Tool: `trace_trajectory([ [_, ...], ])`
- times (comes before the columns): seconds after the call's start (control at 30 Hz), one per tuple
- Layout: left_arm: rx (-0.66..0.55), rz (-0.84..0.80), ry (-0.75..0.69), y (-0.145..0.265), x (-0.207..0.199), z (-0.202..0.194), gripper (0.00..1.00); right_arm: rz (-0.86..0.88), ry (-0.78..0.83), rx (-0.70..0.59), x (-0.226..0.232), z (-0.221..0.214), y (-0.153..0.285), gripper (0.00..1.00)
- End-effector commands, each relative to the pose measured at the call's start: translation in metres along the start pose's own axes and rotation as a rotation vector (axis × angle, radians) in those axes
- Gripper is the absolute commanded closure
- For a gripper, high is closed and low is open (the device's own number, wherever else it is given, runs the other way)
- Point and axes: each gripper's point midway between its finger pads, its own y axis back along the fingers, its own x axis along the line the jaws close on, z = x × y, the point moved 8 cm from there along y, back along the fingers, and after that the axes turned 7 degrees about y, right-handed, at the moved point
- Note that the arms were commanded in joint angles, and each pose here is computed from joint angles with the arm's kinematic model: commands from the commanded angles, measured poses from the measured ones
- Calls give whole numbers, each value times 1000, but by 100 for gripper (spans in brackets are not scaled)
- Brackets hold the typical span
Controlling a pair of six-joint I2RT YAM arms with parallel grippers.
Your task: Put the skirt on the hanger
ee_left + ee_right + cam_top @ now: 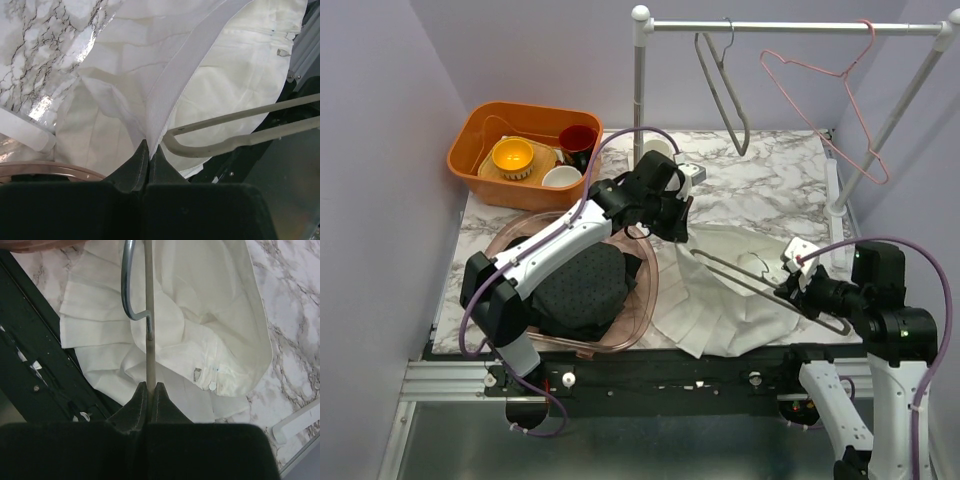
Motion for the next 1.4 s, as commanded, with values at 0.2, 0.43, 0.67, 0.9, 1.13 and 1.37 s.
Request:
trace_trajectory([
  [0.2, -3, -233, -95, 37, -43, 0, 100, 187, 71, -37, -36, 8, -35, 99],
  [0.43, 31, -357, -115, 36, -63, -1, 100, 199, 97, -151, -61, 27, -52, 100],
  [0.67, -13, -375, -97, 40, -70, 8, 100, 179, 51, -106, -72, 9, -74, 99],
  [0.9, -72, -400, -76, 60, -83, 19, 100, -47, 36, -12, -72, 1, -55, 99],
  [1.13, -132, -258, -79, 71, -77, 29, 100, -10, 91, -15, -50, 9, -30, 99],
  [1.37, -89, -336, -54, 55, -96, 32, 100, 57, -7, -116, -50, 20, -40, 99],
])
